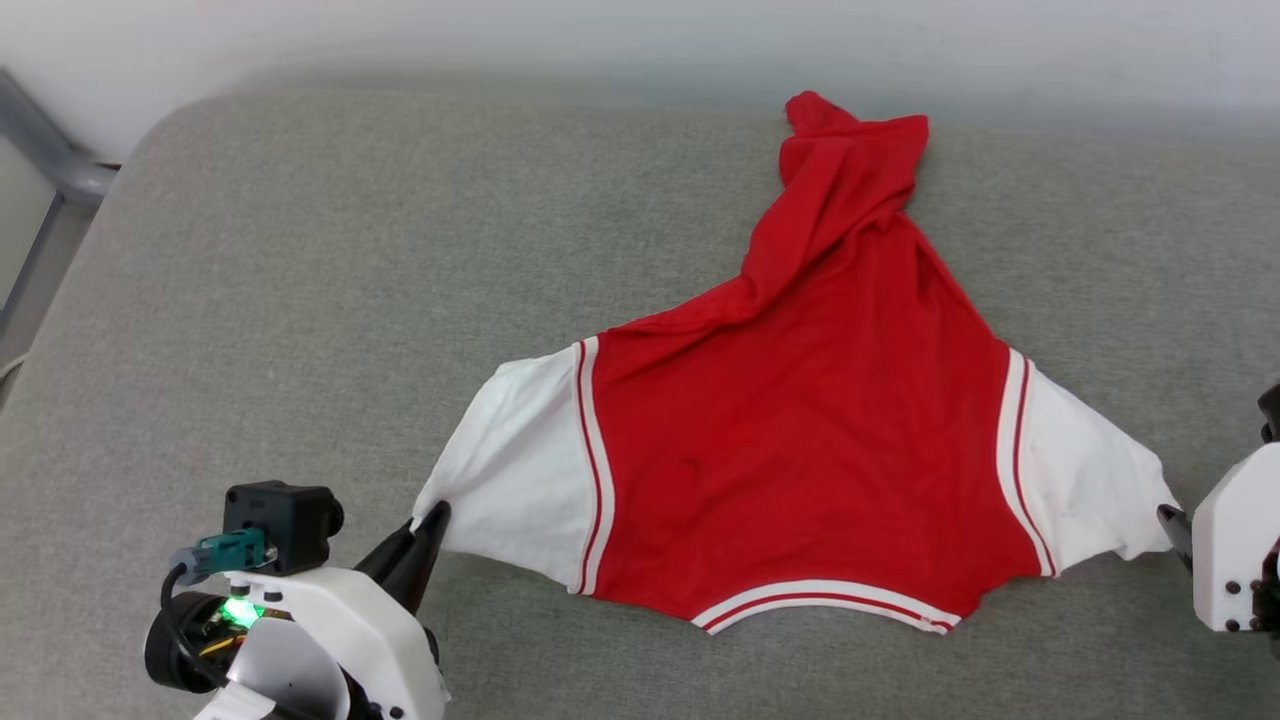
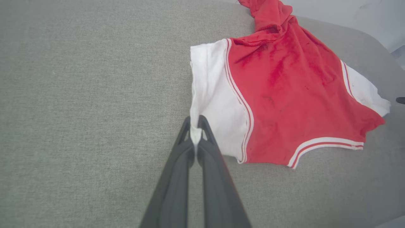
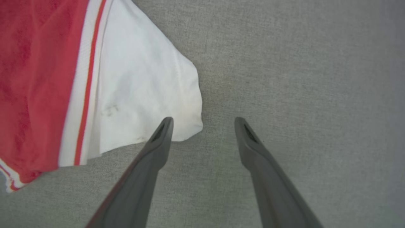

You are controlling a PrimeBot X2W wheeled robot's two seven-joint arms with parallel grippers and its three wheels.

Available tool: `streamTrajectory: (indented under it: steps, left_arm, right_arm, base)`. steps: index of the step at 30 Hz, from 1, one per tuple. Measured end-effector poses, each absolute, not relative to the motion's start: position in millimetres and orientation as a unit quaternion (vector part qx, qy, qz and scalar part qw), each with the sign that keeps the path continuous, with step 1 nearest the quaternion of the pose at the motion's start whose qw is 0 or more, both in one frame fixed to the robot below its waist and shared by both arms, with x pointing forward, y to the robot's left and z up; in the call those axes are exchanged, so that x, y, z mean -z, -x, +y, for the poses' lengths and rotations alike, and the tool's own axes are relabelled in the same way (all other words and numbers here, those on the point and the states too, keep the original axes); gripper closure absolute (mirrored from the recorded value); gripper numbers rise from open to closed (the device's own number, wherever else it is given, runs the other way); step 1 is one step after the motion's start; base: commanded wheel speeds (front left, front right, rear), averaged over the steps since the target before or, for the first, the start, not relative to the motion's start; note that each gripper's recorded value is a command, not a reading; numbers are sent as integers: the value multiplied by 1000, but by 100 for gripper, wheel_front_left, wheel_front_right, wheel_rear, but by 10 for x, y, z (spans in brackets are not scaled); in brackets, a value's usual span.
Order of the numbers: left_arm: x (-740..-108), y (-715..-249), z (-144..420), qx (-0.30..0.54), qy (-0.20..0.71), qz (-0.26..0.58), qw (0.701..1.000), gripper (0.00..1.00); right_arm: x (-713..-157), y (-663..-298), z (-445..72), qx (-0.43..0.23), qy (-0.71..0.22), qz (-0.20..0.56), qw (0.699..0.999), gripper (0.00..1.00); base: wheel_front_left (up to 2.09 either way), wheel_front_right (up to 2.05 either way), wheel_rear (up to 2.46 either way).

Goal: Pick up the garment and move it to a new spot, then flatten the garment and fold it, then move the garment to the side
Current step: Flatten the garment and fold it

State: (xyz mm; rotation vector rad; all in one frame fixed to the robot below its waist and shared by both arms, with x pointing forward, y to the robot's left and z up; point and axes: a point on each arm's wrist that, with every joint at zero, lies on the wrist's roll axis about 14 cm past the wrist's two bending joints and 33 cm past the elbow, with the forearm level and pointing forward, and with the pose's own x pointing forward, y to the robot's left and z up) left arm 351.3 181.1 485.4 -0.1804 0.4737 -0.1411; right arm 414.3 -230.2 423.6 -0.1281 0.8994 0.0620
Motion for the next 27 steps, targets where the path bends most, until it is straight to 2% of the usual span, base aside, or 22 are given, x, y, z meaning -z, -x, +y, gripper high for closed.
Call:
streamTrajectory:
  steps: [8, 16, 17, 18, 19, 23, 27]
  left_arm:
    - [-4795, -3475, 1771, 76, 96, 255, 959, 100]
    - [-4742, -3491, 1766, 73, 100, 263, 957, 100]
    - [-4736, -3491, 1767, 73, 100, 263, 957, 100]
    - [-4730, -3489, 1766, 73, 100, 264, 957, 100]
    - [-4725, -3485, 1766, 72, 100, 265, 956, 100]
    - [-4768, -3471, 1764, 72, 107, 256, 958, 100]
    - [-4876, -3464, 1757, 77, 112, 236, 962, 100]
  right_arm:
    - [-3897, -4127, -2212, -46, 63, 503, 861, 0]
    - [-3615, -4058, -2155, -55, 56, 541, 837, 0]
    - [-3597, -4050, -2151, -56, 55, 544, 835, 46]
    - [-3581, -4040, -2156, -55, 55, 546, 834, 78]
    - [-3573, -4034, -2153, -56, 55, 547, 834, 100]
    - [-3609, -4034, -2118, -63, 48, 533, 842, 100]
    - [-3780, -4101, -2138, -62, 42, 498, 864, 100]
  base:
    - [0, 0, 0]
    - [0, 0, 0]
    - [0, 0, 0]
    - [0, 0, 0]
    - [0, 0, 0]
    - [0, 0, 0]
    - [0, 0, 0]
